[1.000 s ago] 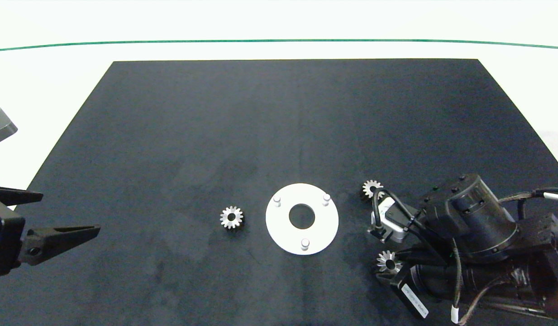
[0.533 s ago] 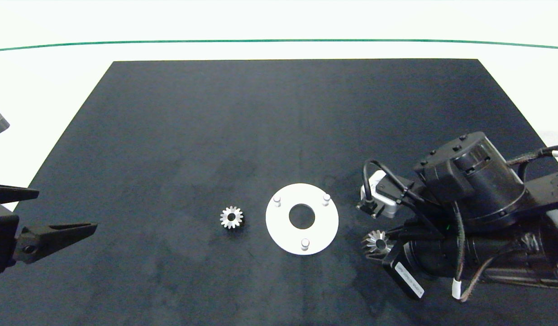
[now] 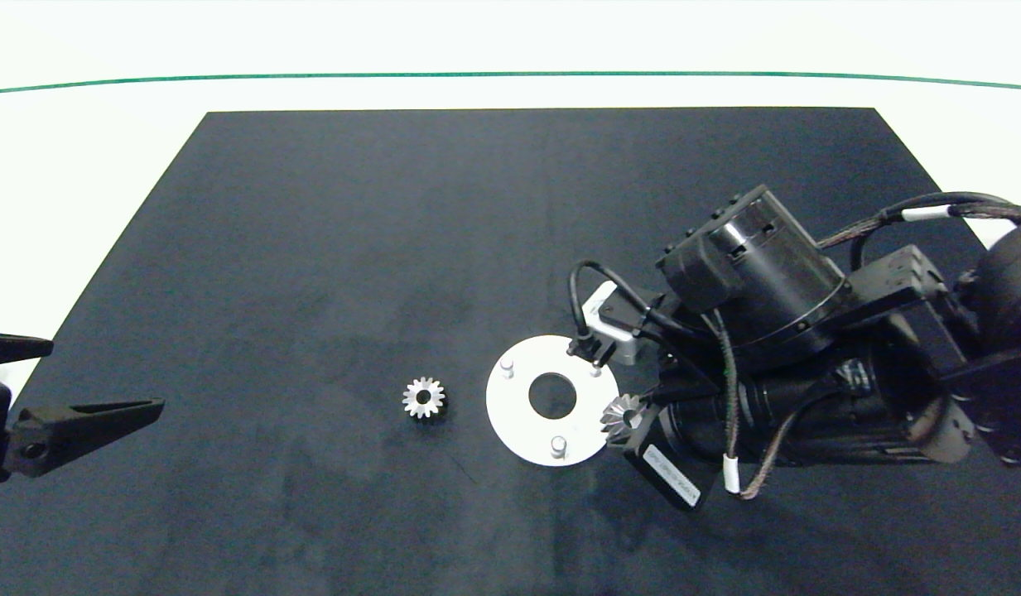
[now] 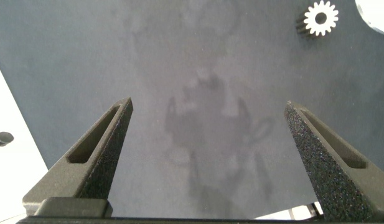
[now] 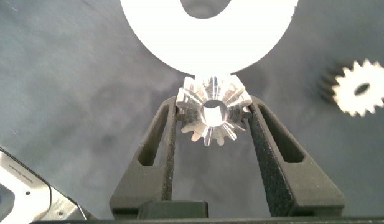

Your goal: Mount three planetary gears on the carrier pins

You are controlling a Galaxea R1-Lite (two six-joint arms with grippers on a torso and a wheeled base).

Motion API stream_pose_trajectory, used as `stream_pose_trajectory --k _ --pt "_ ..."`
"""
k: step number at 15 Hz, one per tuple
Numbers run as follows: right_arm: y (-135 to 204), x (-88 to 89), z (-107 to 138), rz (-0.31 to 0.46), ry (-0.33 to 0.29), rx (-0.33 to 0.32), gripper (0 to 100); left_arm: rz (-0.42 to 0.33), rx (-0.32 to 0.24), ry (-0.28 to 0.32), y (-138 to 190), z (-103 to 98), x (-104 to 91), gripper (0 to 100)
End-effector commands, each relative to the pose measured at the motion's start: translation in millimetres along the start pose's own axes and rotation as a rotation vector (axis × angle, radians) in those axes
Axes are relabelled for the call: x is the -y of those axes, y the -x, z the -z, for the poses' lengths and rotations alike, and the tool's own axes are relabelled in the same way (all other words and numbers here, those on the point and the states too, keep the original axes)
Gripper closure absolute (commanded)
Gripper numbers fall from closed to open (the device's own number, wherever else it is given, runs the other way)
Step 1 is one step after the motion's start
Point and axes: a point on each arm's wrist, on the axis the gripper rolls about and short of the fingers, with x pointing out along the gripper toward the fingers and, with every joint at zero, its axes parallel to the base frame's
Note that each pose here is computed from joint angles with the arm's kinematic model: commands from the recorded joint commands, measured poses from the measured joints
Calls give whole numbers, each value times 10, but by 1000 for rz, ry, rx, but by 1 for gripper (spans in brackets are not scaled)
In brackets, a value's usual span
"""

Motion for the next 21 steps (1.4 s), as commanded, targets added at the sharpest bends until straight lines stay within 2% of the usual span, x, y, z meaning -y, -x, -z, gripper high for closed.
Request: stream_pose_trajectory --k 1,5,8,21 --pt "-221 -156 -96 3 47 -38 93 -6 3 2 18 2 -7 0" --pt "-234 -248 -190 -11 71 -19 93 -22 3 9 23 0 -28 0" --pt "-262 -312 -225 0 89 -29 93 -27 3 7 28 3 -32 0" --pt "-414 -391 -304 -4 105 -39 93 -41 6 7 45 6 -47 0"
